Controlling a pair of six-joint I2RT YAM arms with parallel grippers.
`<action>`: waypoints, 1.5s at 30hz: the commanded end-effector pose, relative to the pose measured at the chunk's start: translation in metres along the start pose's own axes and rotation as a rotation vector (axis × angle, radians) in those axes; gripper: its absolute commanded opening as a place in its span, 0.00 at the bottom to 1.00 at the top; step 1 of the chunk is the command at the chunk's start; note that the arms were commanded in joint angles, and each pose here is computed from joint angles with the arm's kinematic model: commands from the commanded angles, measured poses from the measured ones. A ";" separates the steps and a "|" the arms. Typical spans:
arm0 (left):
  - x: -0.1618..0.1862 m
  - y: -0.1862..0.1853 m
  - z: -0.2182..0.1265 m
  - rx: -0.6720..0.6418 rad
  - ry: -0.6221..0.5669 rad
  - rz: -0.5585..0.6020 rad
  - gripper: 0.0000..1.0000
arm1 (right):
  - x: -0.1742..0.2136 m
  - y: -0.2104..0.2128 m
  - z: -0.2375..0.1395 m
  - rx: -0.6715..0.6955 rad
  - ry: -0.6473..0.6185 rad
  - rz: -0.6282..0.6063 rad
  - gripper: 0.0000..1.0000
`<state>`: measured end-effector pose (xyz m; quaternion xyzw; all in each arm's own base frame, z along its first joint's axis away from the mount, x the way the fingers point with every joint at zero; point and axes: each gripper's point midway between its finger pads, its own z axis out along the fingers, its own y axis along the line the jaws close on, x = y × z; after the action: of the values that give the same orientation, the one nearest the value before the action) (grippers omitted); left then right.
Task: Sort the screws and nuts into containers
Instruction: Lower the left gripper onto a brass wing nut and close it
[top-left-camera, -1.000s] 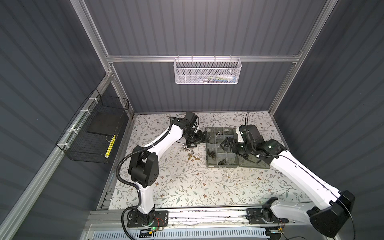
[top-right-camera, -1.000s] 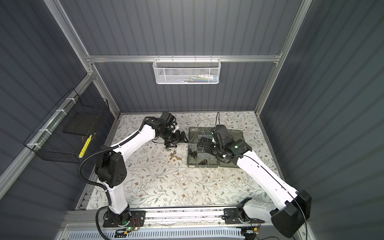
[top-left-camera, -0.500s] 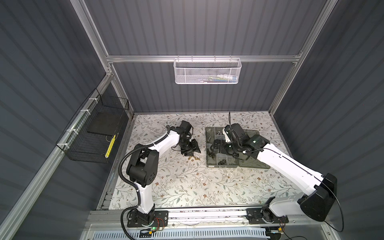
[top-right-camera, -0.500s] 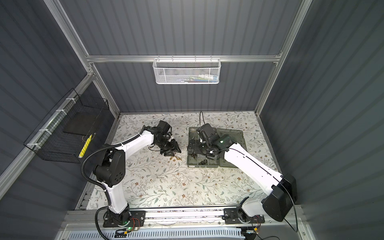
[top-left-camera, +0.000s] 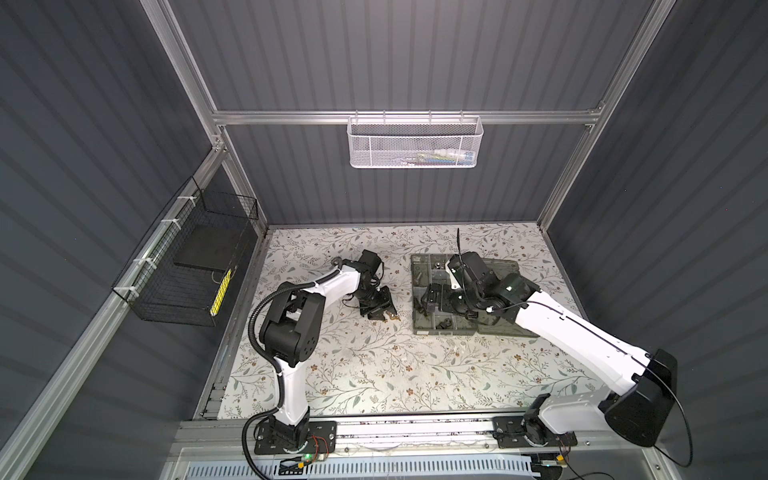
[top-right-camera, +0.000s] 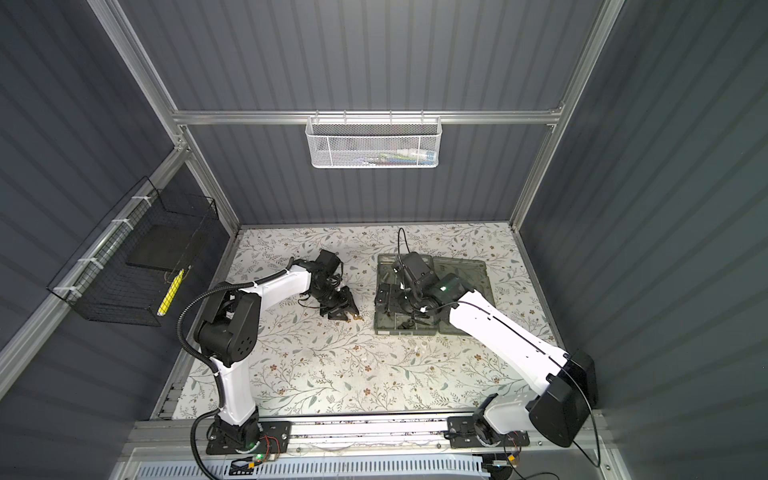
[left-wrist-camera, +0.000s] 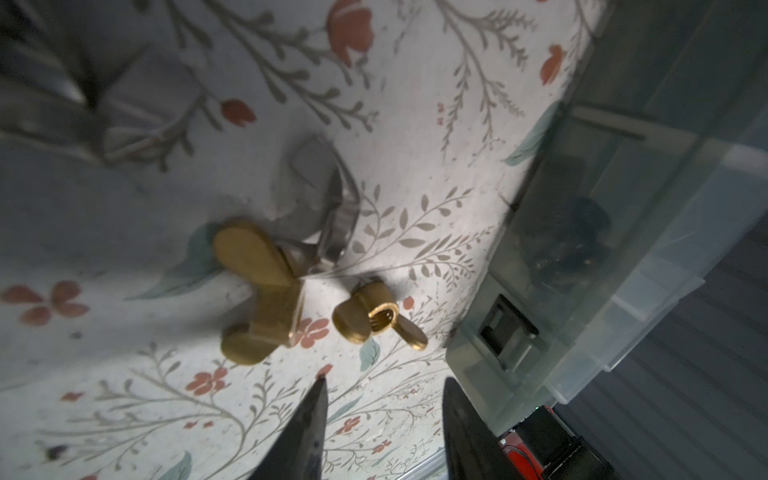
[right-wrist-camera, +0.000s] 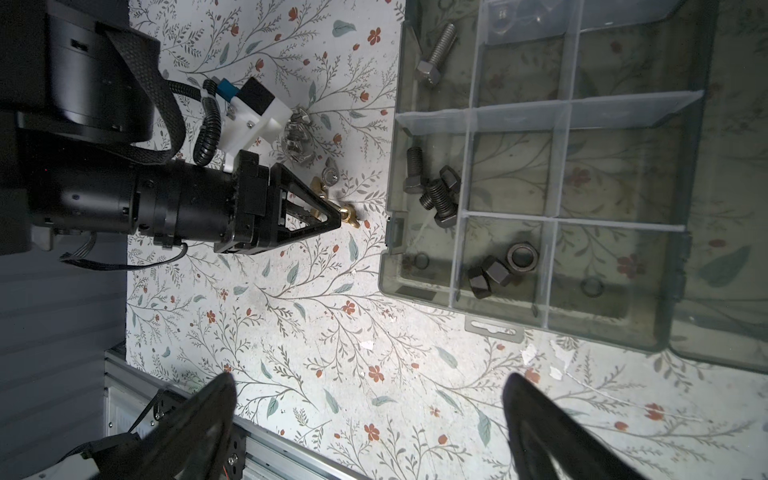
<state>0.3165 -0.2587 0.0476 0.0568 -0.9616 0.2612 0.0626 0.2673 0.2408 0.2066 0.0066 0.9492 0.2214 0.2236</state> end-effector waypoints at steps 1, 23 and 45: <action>0.001 0.013 0.012 -0.022 0.024 -0.037 0.43 | 0.005 -0.007 -0.004 0.021 -0.002 0.011 0.99; -0.027 0.025 0.024 -0.049 -0.033 -0.089 0.32 | 0.008 -0.011 -0.006 0.023 -0.002 0.012 0.99; -0.037 0.030 0.023 -0.085 -0.038 -0.057 0.13 | 0.005 -0.008 -0.003 0.022 -0.003 0.008 0.99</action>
<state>0.3450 -0.2545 0.0245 0.0854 -0.9627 0.2524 0.0465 0.2632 0.2353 0.2008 0.0142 0.9509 0.2164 0.2207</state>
